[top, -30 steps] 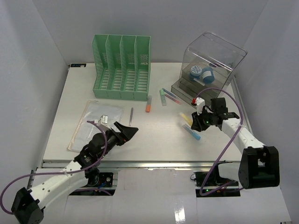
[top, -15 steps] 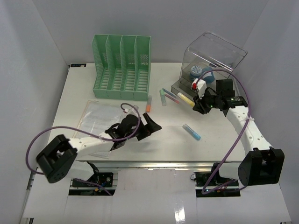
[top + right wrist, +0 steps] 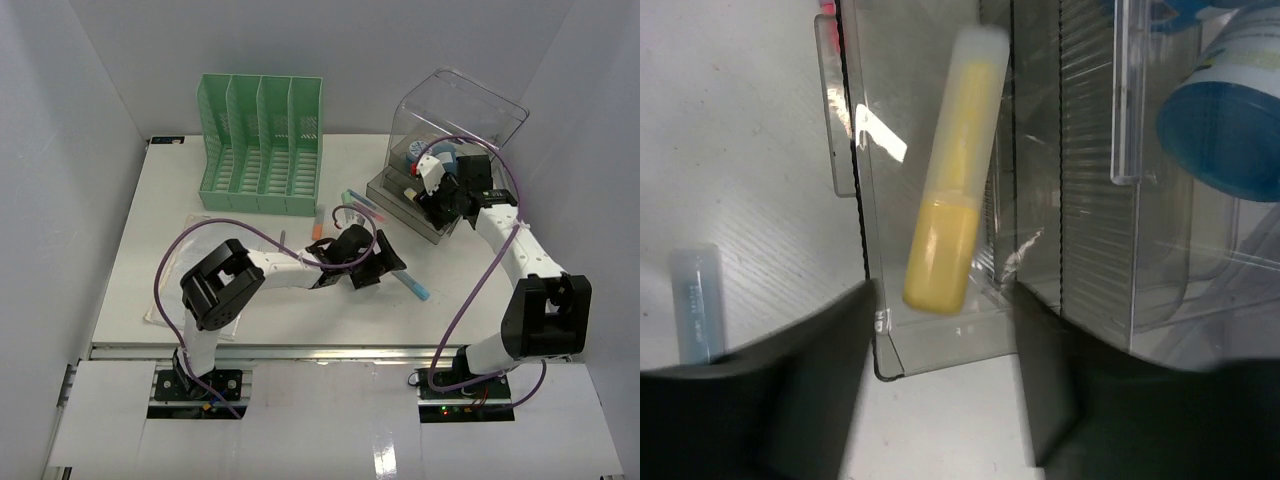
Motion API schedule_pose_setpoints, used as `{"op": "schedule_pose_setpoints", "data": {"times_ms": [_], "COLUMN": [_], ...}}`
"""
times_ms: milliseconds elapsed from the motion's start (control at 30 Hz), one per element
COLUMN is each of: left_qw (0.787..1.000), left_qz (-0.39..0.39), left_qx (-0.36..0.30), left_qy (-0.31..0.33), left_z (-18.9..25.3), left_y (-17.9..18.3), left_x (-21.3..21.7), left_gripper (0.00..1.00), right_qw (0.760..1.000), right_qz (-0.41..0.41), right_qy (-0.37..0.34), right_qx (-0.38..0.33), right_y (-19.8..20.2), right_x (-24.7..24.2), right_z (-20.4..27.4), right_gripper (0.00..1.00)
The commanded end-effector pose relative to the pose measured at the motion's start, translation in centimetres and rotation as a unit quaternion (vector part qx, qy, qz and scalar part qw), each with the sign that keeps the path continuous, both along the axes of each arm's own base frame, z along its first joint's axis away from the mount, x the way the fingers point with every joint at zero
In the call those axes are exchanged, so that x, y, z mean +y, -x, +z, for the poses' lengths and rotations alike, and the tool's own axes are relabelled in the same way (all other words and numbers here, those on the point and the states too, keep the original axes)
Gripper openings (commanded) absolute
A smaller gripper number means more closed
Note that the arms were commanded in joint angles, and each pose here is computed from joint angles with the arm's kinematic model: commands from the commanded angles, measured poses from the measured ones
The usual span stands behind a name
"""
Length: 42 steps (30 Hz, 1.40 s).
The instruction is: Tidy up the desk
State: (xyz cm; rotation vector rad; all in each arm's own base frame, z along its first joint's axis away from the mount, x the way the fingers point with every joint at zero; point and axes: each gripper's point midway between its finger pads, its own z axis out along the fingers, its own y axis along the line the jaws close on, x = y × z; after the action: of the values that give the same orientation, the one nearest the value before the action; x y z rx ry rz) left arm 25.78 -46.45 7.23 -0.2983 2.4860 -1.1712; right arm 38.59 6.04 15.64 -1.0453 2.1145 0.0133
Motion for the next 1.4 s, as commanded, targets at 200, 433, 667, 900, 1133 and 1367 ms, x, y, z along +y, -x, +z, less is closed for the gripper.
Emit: {"op": "schedule_pose_setpoints", "data": {"times_ms": [200, 433, 667, 900, 1133, 1367], "left_qw": [0.993, 0.985, 0.988, 0.990, 0.979, 0.972], "left_qz": [-0.018, -0.029, -0.008, 0.016, -0.023, 0.008], "left_qx": [0.110, 0.137, 0.089, -0.026, -0.170, -0.224], "left_qy": [-0.033, -0.105, -0.128, -0.138, -0.111, -0.070], "left_z": [-2.5, -3.6, -1.6, 3.8, 8.1, 9.3], "left_y": [1.5, 2.1, 1.8, 1.1, 2.4, 4.7], "left_x": [-2.9, -2.2, 0.8, 5.7, 10.1, 15.6], "left_gripper": [0.98, 0.98, 0.98, 0.98, 0.98, 0.98], "right_qw": [0.982, 0.970, 0.970, 0.962, 0.978, 0.984], "right_qz": [0.076, 0.081, 0.145, 0.180, 0.137, 0.115], "right_qy": [-0.168, -0.227, -0.195, -0.200, -0.134, -0.094], "right_qx": [-0.041, -0.039, -0.028, 0.048, 0.083, 0.102], "right_y": [5.3, 8.8, 12.2, 14.9, 14.8, 15.4], "right_x": [1.8, 1.4, 1.2, 1.9, 2.1, 3.4], "right_z": [5.2, 4.0, 1.9, -1.1, -4.1, -6.1], "right_gripper": [0.88, 0.88, 0.88, 0.88, 0.90, 0.94]}}
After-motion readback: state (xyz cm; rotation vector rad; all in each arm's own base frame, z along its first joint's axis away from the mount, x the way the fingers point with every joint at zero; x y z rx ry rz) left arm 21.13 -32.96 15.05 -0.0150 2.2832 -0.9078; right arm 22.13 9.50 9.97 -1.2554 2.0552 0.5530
